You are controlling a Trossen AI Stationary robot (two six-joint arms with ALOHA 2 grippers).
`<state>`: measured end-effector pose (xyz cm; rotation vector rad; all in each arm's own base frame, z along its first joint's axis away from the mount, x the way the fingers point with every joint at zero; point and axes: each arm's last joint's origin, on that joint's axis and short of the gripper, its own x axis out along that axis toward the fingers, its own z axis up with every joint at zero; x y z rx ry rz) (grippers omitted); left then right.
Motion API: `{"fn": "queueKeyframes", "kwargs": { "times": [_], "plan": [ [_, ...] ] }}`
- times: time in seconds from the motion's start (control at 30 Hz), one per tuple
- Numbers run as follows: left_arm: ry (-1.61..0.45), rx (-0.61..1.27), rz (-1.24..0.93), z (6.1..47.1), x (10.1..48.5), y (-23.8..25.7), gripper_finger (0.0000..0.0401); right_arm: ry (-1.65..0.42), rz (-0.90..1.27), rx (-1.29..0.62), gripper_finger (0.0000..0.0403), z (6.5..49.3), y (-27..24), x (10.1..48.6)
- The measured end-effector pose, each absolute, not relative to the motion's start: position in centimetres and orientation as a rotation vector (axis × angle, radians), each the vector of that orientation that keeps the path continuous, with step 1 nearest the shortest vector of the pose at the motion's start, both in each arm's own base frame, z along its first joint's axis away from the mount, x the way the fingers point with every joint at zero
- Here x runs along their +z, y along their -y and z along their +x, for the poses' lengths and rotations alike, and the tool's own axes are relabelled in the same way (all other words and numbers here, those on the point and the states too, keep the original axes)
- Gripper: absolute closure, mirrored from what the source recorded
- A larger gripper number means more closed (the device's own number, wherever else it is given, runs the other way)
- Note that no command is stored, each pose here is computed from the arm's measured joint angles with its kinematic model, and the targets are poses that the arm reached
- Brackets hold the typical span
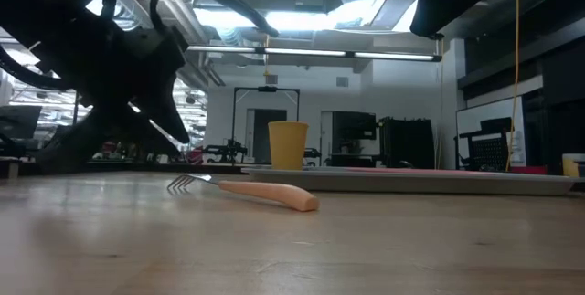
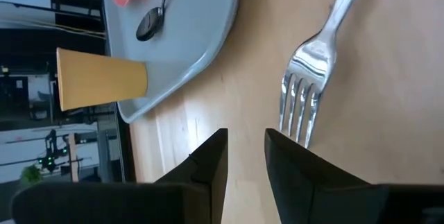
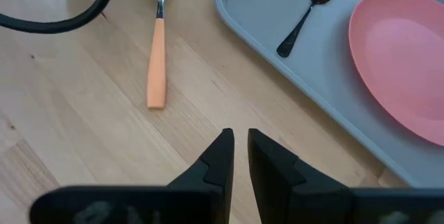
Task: Pick and place plate/cup/fork/spoon on tray
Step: Put the orange fork on the gray tray to the left of the black spoon
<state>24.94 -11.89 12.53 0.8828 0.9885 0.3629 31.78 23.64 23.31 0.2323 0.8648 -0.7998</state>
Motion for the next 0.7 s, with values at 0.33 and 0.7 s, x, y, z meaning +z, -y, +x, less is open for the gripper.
{"fn": "queueKeyframes", "kwargs": {
  "times": [0.33,0.7],
  "plan": [
    [-1.009,0.294,0.843,25.05,12.43,12.12,0.0311,-0.865,0.233,-0.800,0.0353,31.78,-23.64,23.31],
    [-0.998,0.277,0.870,25.24,12.51,12.22,0.0311,-0.865,0.233,-0.799,0.0353,31.77,-23.64,23.32]
  ]
}}
